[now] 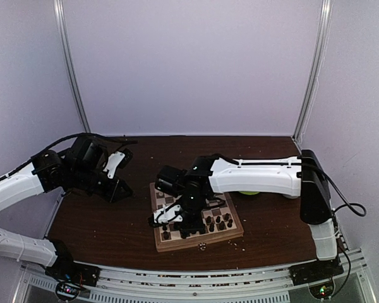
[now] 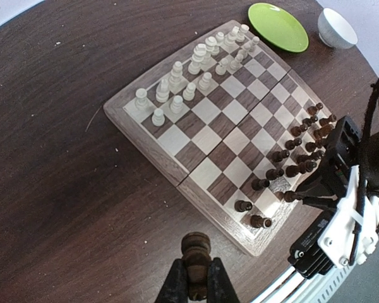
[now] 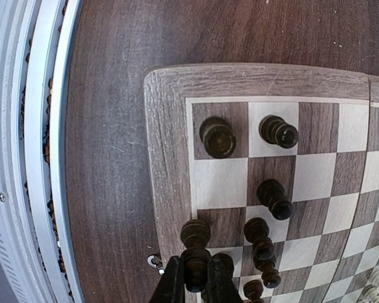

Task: Set up the chess pieces on the board
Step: Place the bishop on f8.

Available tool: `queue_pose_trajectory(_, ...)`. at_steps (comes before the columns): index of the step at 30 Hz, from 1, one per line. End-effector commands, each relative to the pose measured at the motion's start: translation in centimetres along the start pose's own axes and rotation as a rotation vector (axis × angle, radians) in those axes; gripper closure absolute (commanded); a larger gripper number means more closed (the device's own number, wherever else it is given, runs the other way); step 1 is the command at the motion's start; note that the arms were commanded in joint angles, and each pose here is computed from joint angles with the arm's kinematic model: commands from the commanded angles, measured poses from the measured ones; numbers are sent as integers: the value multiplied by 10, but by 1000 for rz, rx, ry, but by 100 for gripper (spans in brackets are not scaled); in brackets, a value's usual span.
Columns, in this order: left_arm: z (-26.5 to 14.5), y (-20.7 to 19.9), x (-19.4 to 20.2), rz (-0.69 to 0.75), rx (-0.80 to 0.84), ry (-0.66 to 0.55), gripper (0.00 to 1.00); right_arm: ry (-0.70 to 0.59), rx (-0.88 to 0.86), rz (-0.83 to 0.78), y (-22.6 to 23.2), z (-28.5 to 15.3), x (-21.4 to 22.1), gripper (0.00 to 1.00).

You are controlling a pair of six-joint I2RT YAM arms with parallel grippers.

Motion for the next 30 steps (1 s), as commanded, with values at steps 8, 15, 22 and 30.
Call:
queue_pose_trajectory(8,1,0,-4,5,14,-30,100,30,39,13,-9,10,-4,91)
queue_pose_trajectory(15,0,-1,-5,7,17,-34,100,38,60,25,-12,11,-2,90)
queue_pose_trajectory(22,0,-1,-4,5,25,-31,100,48,69,28,-13,10,0,90)
queue_pose_trajectory(30,-3,-2,-5,10,31,-41,100,41,86,40,-16,6,0,89)
Point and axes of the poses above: each gripper's point midway between its finger pads, its own z axis out along the fingers, its own y axis along the line the jaws close on, x = y × z, the point moved 8 cm from there along -z, back along the fingers, and after that the axes turned 3 degrees about z, right-handed, at the moved point
